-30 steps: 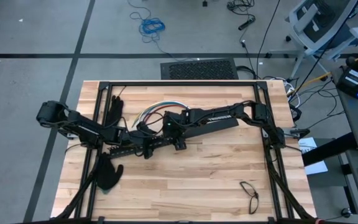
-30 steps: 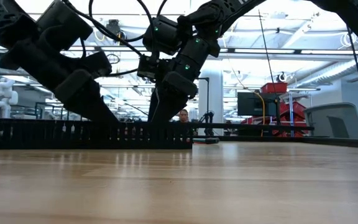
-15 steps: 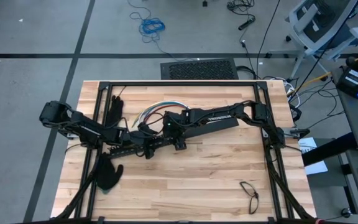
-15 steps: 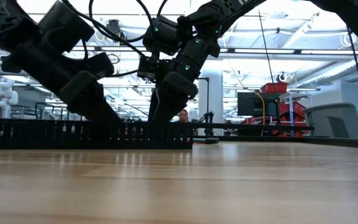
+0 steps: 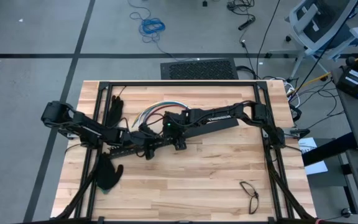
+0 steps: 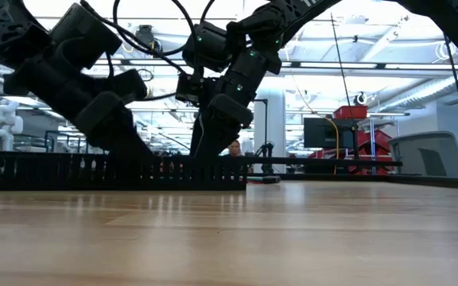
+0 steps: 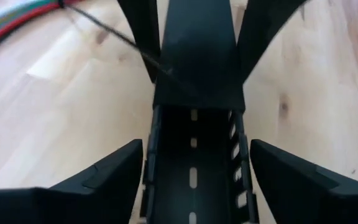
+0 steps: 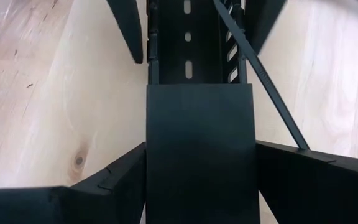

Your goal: Ziptie cables

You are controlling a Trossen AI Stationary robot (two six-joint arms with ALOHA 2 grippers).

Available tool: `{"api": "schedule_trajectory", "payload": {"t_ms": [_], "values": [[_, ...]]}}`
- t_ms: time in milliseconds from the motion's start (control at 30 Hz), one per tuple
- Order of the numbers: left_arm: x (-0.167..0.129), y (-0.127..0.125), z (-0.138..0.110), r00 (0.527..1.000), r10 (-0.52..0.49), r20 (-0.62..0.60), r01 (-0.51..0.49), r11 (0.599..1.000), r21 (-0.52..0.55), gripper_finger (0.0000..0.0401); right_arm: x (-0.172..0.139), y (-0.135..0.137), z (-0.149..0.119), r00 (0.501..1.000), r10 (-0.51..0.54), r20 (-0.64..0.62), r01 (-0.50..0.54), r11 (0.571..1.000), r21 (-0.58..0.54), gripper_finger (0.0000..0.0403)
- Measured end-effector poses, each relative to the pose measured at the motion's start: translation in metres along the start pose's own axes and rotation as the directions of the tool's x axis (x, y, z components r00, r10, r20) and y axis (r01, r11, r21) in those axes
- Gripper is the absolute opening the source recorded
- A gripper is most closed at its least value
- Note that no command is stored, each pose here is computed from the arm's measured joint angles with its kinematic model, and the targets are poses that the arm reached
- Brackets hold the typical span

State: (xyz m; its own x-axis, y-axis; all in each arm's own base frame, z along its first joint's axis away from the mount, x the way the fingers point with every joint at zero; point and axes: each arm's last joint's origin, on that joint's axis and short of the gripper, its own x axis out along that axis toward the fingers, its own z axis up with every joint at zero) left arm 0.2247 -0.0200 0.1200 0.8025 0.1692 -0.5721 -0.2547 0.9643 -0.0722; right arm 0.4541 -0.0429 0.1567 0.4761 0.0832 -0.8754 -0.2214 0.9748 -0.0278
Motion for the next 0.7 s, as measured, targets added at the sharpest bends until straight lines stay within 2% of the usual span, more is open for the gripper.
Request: {"api": "schedule_trajectory", "payload": {"t_ms": [133, 700], "values": [[0.0035, -0.0003, -0.0028, 1.000, -0.001, -0.009, 0.001, 1.000, 0.002, 0.0279, 0.0001, -0.0003, -0.0003, 1.000, -0.002, -0.002, 0.002, 1.000, 0.001, 0.0249], [0.0067, -0.0009, -0.0032, 1.000, -0.005, 0.004, 0.005, 1.000, 0.005, 0.0278, 0.0014, -0.0004, -0.0019, 1.000, -0.003, -0.013, 0.003, 1.000, 0.003, 0.0249]]}}
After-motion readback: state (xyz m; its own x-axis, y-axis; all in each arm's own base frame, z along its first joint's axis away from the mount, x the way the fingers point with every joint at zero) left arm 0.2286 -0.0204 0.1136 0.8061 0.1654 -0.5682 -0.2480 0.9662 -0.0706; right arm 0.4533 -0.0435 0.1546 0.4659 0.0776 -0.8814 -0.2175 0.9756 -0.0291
